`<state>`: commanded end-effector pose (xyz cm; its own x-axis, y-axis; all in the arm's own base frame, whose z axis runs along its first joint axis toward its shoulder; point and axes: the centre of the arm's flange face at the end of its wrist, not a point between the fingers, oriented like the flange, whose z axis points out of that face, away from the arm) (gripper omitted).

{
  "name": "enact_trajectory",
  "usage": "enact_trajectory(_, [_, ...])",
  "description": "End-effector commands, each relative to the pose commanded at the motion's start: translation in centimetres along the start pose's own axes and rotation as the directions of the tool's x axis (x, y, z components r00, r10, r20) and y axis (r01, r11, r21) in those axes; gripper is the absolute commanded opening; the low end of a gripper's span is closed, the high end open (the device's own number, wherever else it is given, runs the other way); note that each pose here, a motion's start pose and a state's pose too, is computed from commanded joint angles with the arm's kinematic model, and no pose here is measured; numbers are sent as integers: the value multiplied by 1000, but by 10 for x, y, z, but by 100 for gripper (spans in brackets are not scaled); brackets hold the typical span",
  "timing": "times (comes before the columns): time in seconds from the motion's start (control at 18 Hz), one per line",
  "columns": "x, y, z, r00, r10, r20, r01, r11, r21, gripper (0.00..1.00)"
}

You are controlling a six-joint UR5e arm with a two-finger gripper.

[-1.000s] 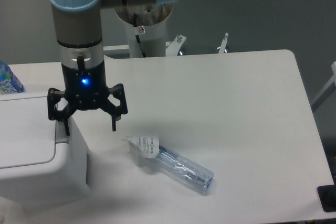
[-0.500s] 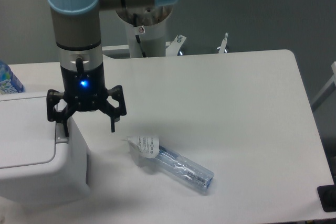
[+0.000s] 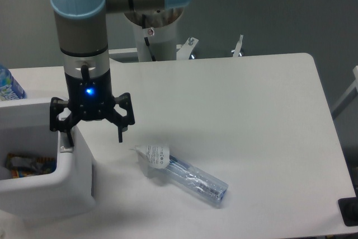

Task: Open the trash can
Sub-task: 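Push the trash can lid open with the gripper finger, then raise the gripper up away from the opened trash can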

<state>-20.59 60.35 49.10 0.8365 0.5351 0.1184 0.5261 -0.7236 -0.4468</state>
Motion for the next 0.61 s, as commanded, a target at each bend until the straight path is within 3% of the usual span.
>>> enact_trajectory(0.22, [0, -20, -28, 1000, 12, 1, -12, 998, 65, 100])
enact_trajectory(0.39, [-30, -37, -50, 1000, -17, 25, 14, 994, 107, 100])
enact_trajectory(0.61, [-58, -34, -60, 997, 48, 55, -51, 997, 54, 100])
